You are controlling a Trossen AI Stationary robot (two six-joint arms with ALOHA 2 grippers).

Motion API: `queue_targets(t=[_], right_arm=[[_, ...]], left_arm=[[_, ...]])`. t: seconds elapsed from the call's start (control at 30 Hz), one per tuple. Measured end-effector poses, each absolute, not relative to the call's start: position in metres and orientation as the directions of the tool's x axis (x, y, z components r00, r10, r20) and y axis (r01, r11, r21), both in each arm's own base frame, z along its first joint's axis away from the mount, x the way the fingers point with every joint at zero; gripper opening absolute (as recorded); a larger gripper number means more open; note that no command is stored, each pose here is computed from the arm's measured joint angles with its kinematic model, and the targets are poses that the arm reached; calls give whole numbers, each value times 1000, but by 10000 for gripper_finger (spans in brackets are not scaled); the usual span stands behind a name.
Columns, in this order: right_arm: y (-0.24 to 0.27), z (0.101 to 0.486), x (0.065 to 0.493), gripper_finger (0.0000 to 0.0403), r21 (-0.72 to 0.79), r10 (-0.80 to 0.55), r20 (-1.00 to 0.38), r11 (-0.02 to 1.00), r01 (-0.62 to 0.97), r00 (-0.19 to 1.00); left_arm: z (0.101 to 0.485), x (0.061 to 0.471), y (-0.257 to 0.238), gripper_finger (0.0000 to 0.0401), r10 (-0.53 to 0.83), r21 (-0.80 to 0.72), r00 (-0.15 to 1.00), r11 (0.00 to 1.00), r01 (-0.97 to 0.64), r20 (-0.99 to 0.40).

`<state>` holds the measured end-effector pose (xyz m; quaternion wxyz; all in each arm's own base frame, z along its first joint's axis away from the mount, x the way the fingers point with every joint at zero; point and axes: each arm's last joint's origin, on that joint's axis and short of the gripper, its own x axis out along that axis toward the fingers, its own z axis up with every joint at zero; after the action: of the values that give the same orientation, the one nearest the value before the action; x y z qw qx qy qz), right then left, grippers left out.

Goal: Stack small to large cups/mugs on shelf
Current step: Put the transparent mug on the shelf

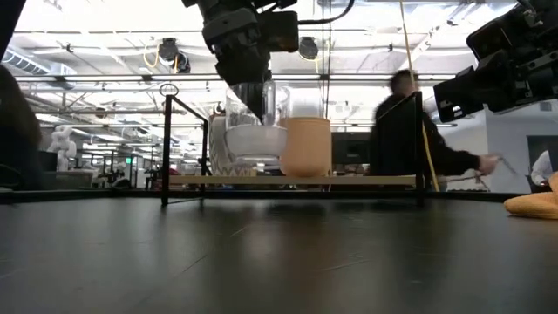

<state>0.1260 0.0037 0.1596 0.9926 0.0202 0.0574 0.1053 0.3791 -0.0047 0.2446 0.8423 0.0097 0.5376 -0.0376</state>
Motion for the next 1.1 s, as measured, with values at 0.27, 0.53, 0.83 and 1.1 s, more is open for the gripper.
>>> queue_targets(t=[0.27, 0.53, 0.83, 1.1], right_arm=[[4, 161, 126, 0, 50, 211, -100, 977, -207, 972], [4, 162, 126, 0, 54, 211, -88, 977, -207, 974], [4, 162, 126, 0, 61, 211, -83, 977, -207, 974], [4, 162, 126, 0, 62, 211, -89, 976, -206, 973]], left_arm=[[275, 365, -4, 1, -28, 3, 493, 998, 61, -870], [298, 350, -3, 1, 3, 30, 533, 999, 42, -846], [298, 348, -3, 1, 6, 29, 525, 999, 36, -851], [299, 348, -3, 1, 6, 27, 526, 999, 33, -850]])
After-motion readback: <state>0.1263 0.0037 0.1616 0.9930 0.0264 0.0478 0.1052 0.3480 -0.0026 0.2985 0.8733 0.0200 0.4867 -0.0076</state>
